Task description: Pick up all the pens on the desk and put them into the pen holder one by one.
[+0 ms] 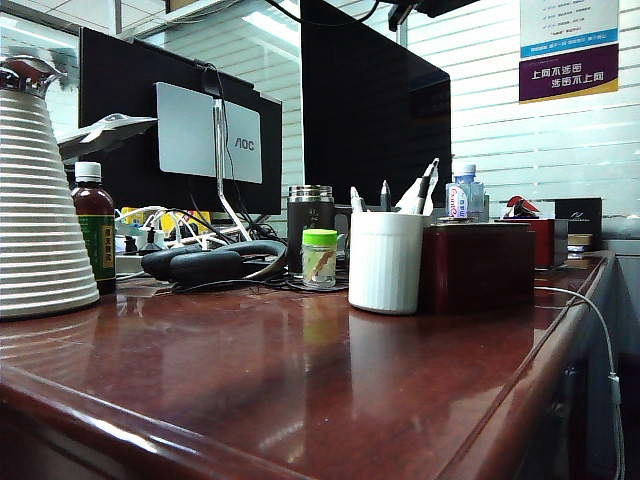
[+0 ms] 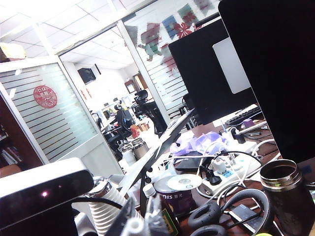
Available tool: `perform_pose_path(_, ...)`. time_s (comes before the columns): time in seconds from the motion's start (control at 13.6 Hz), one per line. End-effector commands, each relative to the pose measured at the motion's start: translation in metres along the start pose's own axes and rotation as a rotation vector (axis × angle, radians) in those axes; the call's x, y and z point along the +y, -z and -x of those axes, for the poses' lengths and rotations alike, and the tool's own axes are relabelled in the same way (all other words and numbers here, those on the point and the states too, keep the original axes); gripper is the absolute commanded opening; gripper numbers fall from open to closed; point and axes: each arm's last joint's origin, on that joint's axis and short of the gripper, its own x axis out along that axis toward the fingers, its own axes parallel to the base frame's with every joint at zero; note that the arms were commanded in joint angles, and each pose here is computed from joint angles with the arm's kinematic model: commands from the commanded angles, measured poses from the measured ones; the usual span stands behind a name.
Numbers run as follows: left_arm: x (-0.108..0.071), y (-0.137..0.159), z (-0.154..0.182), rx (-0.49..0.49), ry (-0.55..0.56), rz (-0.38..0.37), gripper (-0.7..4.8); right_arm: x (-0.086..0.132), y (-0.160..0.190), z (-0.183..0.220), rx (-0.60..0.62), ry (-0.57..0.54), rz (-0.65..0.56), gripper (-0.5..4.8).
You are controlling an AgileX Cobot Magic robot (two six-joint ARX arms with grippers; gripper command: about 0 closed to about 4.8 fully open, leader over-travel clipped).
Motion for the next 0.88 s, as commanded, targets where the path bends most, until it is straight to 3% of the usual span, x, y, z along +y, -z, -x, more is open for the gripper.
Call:
perform_pose_path(0.07,0.007,-0.004,0.008,0.022,-0.063,-0.001,3.75,0.003,-0.008,0.002,-0.054,0.012,0.095,-0.06)
perform_pose_path(0.15,0.008,-0.003,0.008,0.033,-0.065,-0.004,4.58,0.002,-0.008,0.002,-0.054,0.014,0.093,-0.06)
perform_pose_path(0.22,0.008,-0.001,0.009,0.051,-0.067,-0.018,4.72,0.002,-0.008,0.002,-0.061,0.023,0.09,-0.06)
perform_pose_path(0.37,0.012,-0.001,0.018,0.126,-0.091,-0.014,4.79,0.001,-0.007,0.002,-0.057,0.031,0.098,-0.06)
perform_pose_path(0.52,0.018,-0.01,0.046,0.224,-0.105,0.058,4.79,-0.003,0.001,-0.002,-0.006,0.058,0.118,-0.06)
perform_pose_path(0.66,0.018,-0.028,0.083,0.284,-0.047,0.134,4.79,-0.004,0.015,-0.013,0.061,0.062,0.147,-0.06)
perform_pose_path(0.81,0.003,-0.055,0.119,0.286,-0.023,0.159,4.79,-0.004,0.032,-0.031,0.103,0.026,0.158,-0.06)
perform_pose_path(0.88,-0.012,-0.071,0.135,0.264,-0.044,0.119,4.79,-0.004,0.043,-0.042,0.115,0.015,0.169,-0.06)
